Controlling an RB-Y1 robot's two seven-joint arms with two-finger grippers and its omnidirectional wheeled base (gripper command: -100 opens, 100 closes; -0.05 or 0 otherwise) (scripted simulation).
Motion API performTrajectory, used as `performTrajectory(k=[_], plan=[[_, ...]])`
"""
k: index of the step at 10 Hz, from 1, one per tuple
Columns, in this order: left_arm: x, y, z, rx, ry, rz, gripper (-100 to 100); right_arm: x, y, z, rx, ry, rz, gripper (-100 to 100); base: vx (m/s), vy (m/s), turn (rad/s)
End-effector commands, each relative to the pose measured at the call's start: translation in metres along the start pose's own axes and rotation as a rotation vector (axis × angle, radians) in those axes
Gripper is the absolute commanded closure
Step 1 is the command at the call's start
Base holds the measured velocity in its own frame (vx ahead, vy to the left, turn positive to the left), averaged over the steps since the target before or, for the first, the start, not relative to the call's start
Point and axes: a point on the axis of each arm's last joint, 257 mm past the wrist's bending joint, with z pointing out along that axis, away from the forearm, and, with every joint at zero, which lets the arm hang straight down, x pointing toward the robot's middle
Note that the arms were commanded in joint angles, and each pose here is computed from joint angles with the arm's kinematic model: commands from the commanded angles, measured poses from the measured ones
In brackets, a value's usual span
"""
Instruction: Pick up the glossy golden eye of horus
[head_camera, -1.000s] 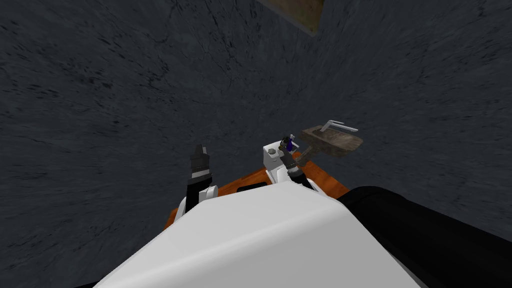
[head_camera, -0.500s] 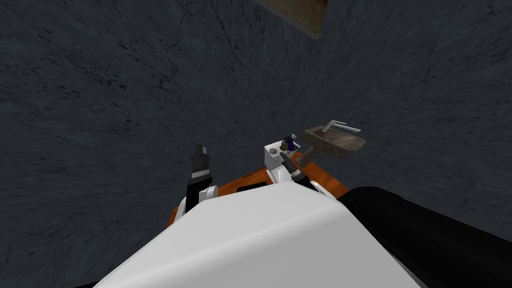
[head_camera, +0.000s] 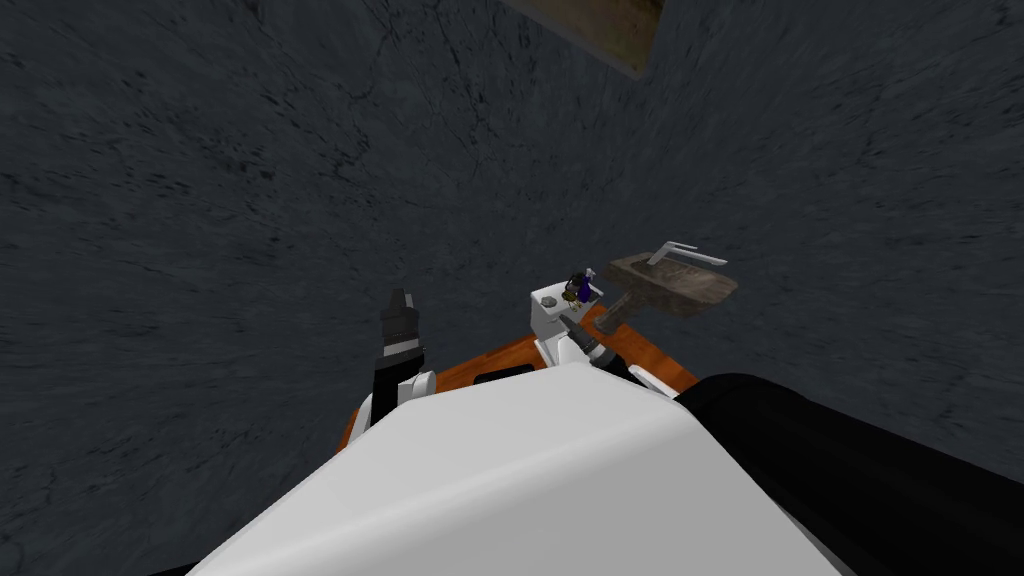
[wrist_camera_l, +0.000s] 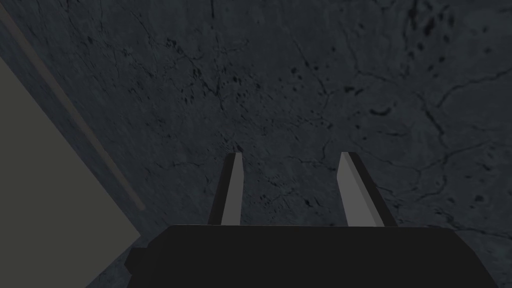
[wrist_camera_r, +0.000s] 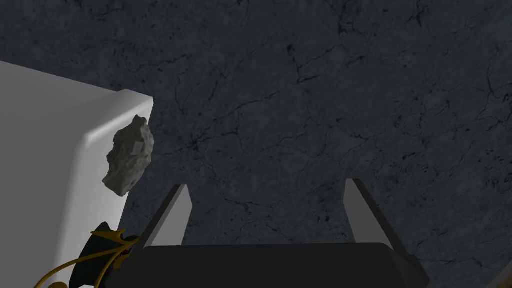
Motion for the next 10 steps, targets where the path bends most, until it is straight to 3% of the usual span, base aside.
performTrajectory(k=[1,3,4,5,6,8,9,10], plan=[[0.0,0.0,0.0,0.0,0.0,0.0,0,0.003,-0.025,-0.017,0.07,0.044,-0.013,-100,-0.006,0.031,0.051],[0.0,0.0,0.0,0.0,0.0,0.0,0,0.003,-0.026,-0.018,0.075,0.081,-0.037,-100,-0.001,0.018,0.01],[0.0,0.0,0.0,0.0,0.0,0.0,0,0.006,-0.047,-0.035,0.136,0.115,-0.047,-100,-0.001,0.022,0.055],[0.0,0.0,0.0,0.0,0.0,0.0,0,0.005,-0.048,-0.036,0.14,0.141,-0.065,-100,0.0,0.022,0.026],[0.0,0.0,0.0,0.0,0.0,0.0,0,0.007,-0.065,-0.052,0.193,0.175,-0.075,-100,0.001,0.029,0.045],[0.0,0.0,0.0,0.0,0.0,0.0,0,0.005,-0.068,-0.055,0.203,0.201,-0.094,-100,0.003,0.021,0.012],[0.0,0.0,0.0,0.0,0.0,0.0,0,0.004,-0.087,-0.073,0.263,0.238,-0.109,-100,0.01,0.018,0.053],[0.0,0.0,0.0,0.0,0.0,0.0,0,0.003,-0.088,-0.074,0.266,0.259,-0.124,-100,0.007,0.021,0.022]])
